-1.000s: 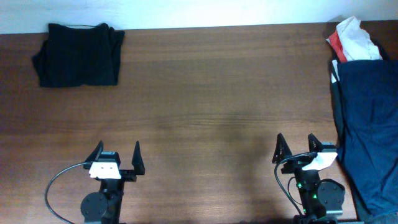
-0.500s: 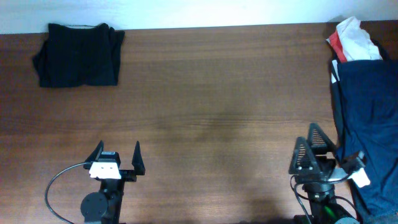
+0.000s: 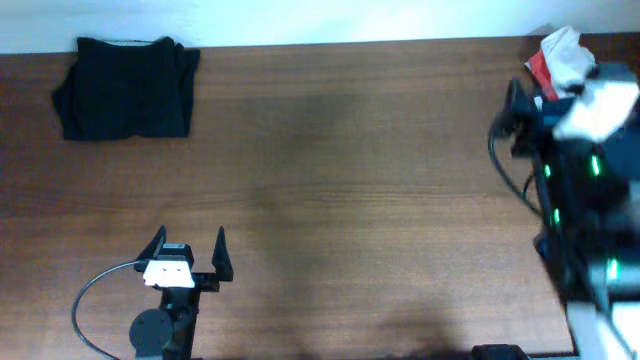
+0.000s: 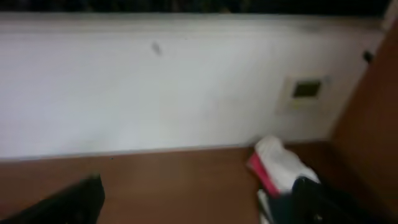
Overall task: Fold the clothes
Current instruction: 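Reach the right gripper to the clothes pile and grasp the navy shorts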
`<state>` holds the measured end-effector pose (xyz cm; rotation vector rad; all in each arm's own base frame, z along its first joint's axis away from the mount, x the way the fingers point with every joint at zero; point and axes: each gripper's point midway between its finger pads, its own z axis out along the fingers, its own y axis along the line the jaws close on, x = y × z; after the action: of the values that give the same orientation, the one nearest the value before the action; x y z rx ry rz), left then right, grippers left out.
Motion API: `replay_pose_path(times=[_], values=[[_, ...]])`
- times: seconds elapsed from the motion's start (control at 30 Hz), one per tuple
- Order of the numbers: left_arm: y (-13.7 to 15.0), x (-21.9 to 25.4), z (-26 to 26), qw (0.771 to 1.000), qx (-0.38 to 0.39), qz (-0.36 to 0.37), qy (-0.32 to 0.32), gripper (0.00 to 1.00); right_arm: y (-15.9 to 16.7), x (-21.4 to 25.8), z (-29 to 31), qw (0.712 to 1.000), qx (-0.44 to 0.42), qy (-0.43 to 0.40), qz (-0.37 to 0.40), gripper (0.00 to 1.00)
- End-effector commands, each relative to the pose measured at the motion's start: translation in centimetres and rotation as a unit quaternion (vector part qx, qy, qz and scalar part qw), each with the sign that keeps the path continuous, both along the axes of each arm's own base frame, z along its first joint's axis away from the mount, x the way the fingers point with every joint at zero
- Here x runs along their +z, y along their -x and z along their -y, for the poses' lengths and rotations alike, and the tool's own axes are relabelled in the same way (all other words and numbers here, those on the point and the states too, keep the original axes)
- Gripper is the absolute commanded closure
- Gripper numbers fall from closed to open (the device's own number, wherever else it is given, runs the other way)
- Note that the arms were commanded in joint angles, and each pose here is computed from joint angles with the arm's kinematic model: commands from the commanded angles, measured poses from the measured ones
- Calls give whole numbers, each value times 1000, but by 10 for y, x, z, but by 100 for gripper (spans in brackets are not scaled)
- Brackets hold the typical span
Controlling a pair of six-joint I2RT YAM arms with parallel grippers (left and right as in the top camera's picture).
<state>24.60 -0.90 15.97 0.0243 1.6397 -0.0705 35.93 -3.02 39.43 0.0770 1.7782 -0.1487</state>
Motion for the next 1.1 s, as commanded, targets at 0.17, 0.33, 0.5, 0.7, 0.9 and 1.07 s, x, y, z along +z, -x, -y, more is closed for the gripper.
replay_pose_path(times=[0.17, 0.33, 0.5, 0.7, 0.9, 1.07], values=[[1, 0, 4, 1000, -11, 1, -6, 1, -63, -106, 85, 941, -79, 81, -320, 1], [1, 0, 4, 1000, -11, 1, -6, 1, -74, -160, 126, 918, -110, 61, -377, 1], [1, 0, 4, 1000, -11, 1, -6, 1, -84, -216, 162, 898, -134, 41, -418, 1], [1, 0, 4, 1000, -11, 1, -6, 1, -105, -282, 181, 884, -139, 30, -445, 1], [1, 0, 4, 1000, -11, 1, -6, 1, -117, -332, 211, 878, -191, 8, -439, 1], [1, 0, 4, 1000, -11, 1, -6, 1, -117, -359, 224, 877, -192, -16, -441, 2]])
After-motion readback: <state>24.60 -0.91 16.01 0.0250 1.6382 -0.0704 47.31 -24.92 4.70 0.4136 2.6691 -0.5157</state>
